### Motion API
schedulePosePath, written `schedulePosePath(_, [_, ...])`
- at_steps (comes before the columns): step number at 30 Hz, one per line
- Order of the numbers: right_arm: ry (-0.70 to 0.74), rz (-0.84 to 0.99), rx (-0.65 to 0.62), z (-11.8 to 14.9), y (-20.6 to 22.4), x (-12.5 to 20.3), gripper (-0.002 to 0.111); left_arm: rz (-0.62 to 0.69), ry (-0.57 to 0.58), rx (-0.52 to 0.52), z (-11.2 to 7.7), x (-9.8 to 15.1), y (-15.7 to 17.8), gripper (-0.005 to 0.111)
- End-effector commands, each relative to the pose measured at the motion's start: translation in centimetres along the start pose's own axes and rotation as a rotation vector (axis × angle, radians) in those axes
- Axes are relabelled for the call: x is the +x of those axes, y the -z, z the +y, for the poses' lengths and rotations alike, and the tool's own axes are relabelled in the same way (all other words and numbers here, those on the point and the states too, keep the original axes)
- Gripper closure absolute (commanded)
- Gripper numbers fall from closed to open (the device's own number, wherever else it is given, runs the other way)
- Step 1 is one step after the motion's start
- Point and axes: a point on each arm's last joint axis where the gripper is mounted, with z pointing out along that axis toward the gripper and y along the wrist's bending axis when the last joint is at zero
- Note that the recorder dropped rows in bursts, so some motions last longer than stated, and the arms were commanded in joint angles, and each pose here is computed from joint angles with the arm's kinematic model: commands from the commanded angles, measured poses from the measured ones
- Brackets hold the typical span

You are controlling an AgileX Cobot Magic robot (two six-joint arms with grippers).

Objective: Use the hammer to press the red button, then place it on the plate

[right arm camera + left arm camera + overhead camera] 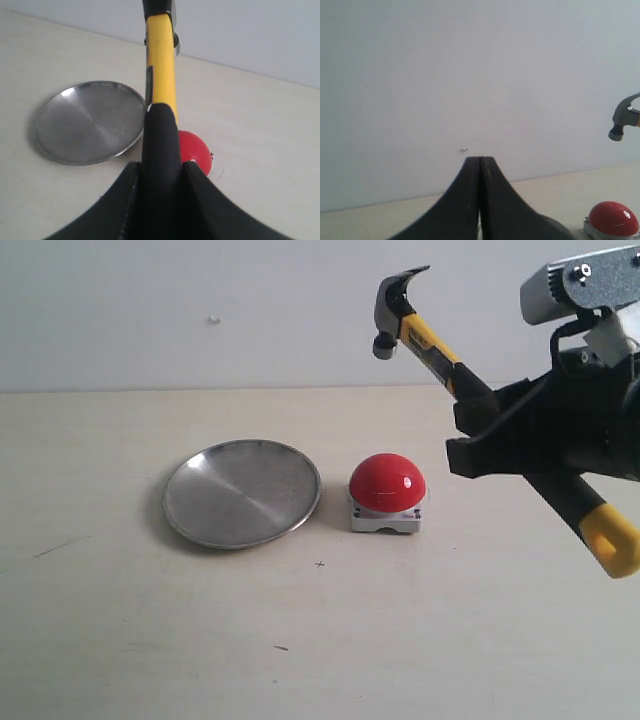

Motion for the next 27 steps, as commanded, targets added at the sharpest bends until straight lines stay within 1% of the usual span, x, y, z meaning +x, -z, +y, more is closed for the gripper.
schedulePosePath(1, [0.017, -0.056, -0.049, 0.3, 0.7, 0.4, 0.108, 0.048, 0.041, -0.014, 0.1, 2.2, 0.2, 0.107])
schedulePosePath(3, [0.016, -0.026, -0.048, 0.3, 0.5, 1.4, 0.108, 0.079, 0.054, -0.035, 0.3, 3.2, 0.2, 0.107])
schedulePosePath(6, [0.015, 0.026, -0.049, 0.3, 0.1, 2.9, 0.108, 0.129, 0.108, -0.06, 0.4, 4.8, 0.3, 0.107])
schedulePosePath(10, [-0.016, 0.061, -0.086, 0.6, -0.7, 4.6, 0.108, 0.133, 0.112, -0.073, 0.5, 4.9, 0.3, 0.107])
schedulePosePath(11, [-0.018, 0.047, -0.108, 0.8, -1.0, 4.5, 0.108, 0.137, 0.073, -0.07, 0.5, 5.0, 0.3, 0.107])
schedulePosePath(12, [-0.019, 0.041, -0.119, 0.9, -1.2, 4.5, 0.108, 0.138, 0.071, -0.07, 0.5, 5.0, 0.3, 0.107])
schedulePosePath(14, [-0.039, 0.008, -0.126, 1.0, -1.4, 3.5, 0.108, 0.138, 0.071, -0.07, 0.5, 5.0, 0.3, 0.107])
schedulePosePath(18, [-0.041, -0.027, -0.032, 0.3, -1.4, -1.0, 0.108, 0.138, 0.071, -0.07, 0.5, 5.0, 0.3, 0.107])
schedulePosePath(20, [-0.044, -0.022, -0.025, 0.3, -1.6, -1.3, 0.108, 0.138, 0.071, -0.07, 0.5, 5.0, 0.3, 0.107])
schedulePosePath(23, [-0.043, 0.026, -0.022, 0.3, -2.8, -0.6, 0.108, 0.138, 0.071, -0.07, 0.5, 5.0, 0.3, 0.107])
schedulePosePath(27, [-0.053, 0.195, -0.026, 0.4, -7.1, 2.9, 0.108, 0.138, 0.071, -0.07, 0.5, 5.0, 0.3, 0.107])
